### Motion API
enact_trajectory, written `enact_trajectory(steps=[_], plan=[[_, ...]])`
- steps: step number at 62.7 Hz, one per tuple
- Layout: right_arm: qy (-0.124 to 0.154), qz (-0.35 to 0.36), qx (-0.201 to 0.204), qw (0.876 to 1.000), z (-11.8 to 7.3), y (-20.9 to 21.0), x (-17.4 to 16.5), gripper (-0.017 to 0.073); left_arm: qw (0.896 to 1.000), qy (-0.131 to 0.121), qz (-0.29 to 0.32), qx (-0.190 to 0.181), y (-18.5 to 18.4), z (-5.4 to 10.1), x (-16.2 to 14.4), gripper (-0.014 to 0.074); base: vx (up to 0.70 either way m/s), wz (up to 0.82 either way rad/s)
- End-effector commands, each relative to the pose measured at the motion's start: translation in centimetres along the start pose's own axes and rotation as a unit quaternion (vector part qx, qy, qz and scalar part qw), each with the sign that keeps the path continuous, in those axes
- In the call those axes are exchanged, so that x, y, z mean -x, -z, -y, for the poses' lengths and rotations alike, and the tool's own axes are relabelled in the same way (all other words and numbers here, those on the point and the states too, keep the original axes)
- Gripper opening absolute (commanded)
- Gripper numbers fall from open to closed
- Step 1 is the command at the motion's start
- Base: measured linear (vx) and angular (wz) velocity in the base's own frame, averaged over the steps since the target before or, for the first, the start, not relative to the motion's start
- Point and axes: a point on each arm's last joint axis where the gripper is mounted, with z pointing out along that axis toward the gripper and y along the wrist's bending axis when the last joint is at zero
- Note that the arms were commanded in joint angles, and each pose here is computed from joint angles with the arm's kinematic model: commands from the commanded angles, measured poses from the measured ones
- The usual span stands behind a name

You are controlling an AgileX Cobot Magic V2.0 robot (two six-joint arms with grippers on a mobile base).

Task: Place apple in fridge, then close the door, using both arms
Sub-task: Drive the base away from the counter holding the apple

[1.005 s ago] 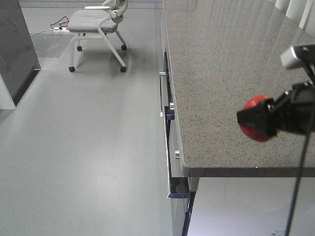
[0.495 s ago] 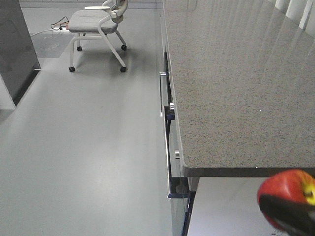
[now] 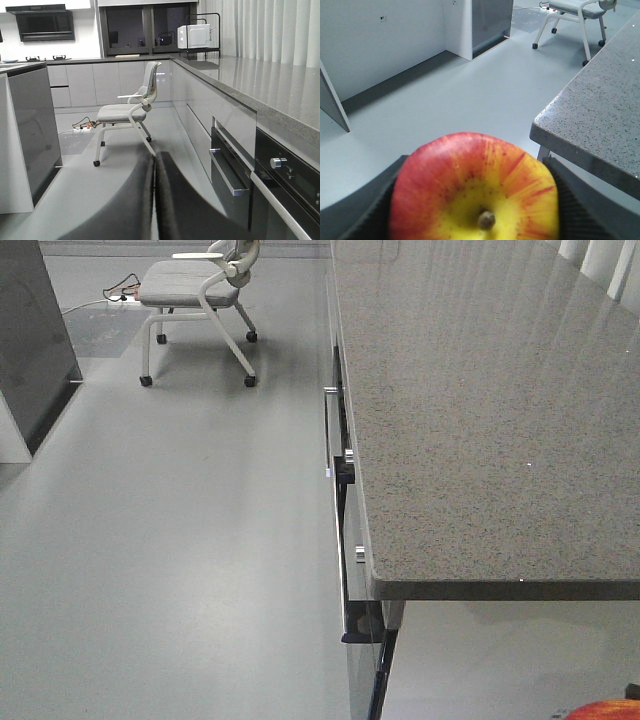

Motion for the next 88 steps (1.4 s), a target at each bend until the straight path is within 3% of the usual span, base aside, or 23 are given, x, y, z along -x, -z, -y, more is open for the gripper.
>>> enact_trajectory(steps=[1, 41, 88], plan=[[-0.008, 0.04, -0.005, 0.999, 0.06, 0.26, 1.23, 0.0366, 0.999, 0.005, 0.035, 0.0, 0.08, 0.0, 0.06, -0.0006, 0.0, 0.0], [-0.008, 0.036, -0.002, 0.999, 0.0, 0.25, 1.16, 0.0366, 0.999, 0.005, 0.035, 0.0, 0.08, 0.0, 0.06, -0.0006, -0.01, 0.02], [-0.008, 0.036, -0.002, 0.999, 0.0, 0.25, 1.16, 0.0366, 0.999, 0.005, 0.035, 0.0, 0.08, 0.0, 0.06, -0.0006, -0.06, 0.23]])
